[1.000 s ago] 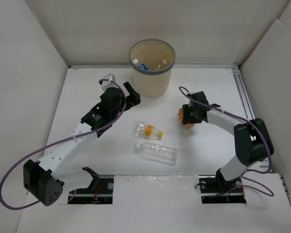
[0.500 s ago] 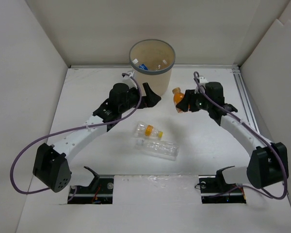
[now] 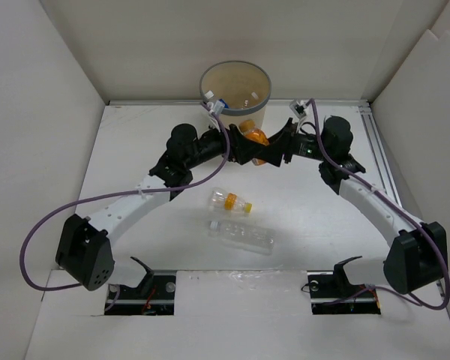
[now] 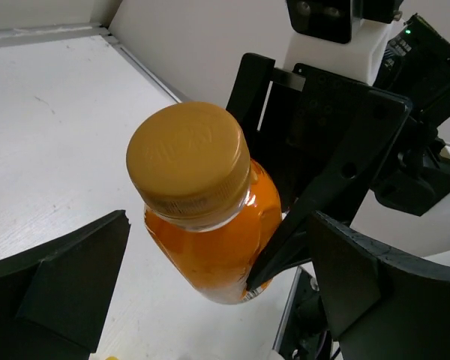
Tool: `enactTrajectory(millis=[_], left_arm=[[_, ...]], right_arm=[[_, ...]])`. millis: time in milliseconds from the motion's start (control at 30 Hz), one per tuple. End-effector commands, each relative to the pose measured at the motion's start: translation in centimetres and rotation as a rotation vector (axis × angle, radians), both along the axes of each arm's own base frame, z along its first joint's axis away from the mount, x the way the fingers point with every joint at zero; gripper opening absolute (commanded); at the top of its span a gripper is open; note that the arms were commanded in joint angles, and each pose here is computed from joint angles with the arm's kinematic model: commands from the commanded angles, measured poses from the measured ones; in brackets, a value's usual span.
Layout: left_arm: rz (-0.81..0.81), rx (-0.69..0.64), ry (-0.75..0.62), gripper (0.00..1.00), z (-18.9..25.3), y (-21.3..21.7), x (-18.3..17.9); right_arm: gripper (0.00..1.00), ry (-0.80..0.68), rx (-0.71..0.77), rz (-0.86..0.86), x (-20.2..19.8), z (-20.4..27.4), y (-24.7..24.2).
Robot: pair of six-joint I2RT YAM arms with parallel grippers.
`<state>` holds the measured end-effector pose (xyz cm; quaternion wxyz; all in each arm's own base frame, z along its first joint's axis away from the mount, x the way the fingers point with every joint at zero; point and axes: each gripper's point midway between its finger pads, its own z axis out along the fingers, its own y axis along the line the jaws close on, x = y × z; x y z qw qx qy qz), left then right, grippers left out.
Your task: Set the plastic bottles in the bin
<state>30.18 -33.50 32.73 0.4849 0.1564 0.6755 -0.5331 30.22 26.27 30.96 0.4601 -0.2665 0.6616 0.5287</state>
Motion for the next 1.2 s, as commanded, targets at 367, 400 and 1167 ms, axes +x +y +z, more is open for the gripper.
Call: enactTrajectory(millis=[367, 400, 1167], left_arm=[[0.044, -0.147, -0.139, 0.21, 5.5, 0.1, 0.8], [0.044, -0.149, -0.141, 0.12, 5.7, 0.0, 1.0], [0.822, 0.072, -0.167, 0.0, 10.1, 5.4, 22.4]], right_arm=[[0.01, -0.174, 0.13, 0.221, -4.1, 4.5, 1.4], [0.02, -0.171, 0.137, 0.223, -4.2, 4.4, 1.4], [1.0, -0.051, -0.044, -0.241, 1.4, -2.6, -4.3]])
